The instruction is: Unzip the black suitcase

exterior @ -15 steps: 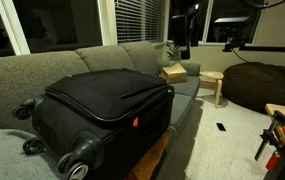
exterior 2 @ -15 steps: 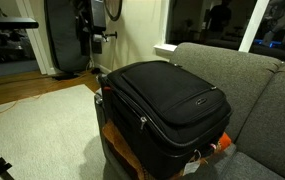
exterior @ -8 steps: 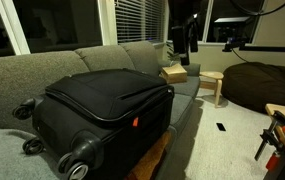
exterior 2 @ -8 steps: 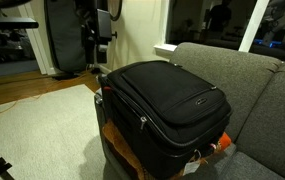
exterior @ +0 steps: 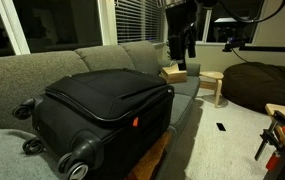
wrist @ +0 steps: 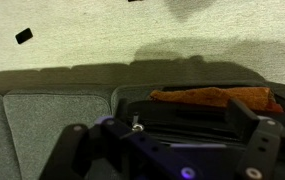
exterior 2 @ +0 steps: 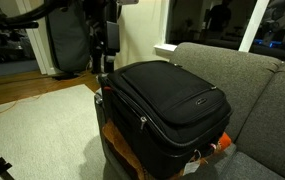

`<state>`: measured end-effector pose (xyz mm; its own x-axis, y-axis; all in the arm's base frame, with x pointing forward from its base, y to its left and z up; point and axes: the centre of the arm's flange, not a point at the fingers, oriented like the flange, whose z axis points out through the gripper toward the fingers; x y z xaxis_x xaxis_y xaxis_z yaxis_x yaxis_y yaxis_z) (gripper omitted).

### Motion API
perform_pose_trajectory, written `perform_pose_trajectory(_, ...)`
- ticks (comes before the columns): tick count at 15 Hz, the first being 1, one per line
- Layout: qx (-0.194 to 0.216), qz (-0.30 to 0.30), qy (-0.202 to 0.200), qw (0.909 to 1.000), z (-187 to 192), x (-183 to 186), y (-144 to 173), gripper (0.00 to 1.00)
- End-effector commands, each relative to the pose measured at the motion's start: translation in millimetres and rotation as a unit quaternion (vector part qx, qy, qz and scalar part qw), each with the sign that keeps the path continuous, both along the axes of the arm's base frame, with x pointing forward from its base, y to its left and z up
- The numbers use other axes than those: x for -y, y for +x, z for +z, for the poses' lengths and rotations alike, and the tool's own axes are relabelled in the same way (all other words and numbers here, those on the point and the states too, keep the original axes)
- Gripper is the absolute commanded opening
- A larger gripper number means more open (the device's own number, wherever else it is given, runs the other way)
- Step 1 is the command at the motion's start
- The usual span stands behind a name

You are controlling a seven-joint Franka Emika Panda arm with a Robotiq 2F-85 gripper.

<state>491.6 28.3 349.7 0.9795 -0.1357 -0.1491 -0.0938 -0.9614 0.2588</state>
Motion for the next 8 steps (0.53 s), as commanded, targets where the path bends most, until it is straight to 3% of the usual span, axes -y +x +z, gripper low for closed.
perform_pose_trajectory(1,0.014,-0.018,-0.007,0.9997,-9.7,9.1,9.0,1.0)
perform_pose_trajectory(8,0.023,-0.037,-0.004,0.999,-17.8,10.9,16.5,1.0)
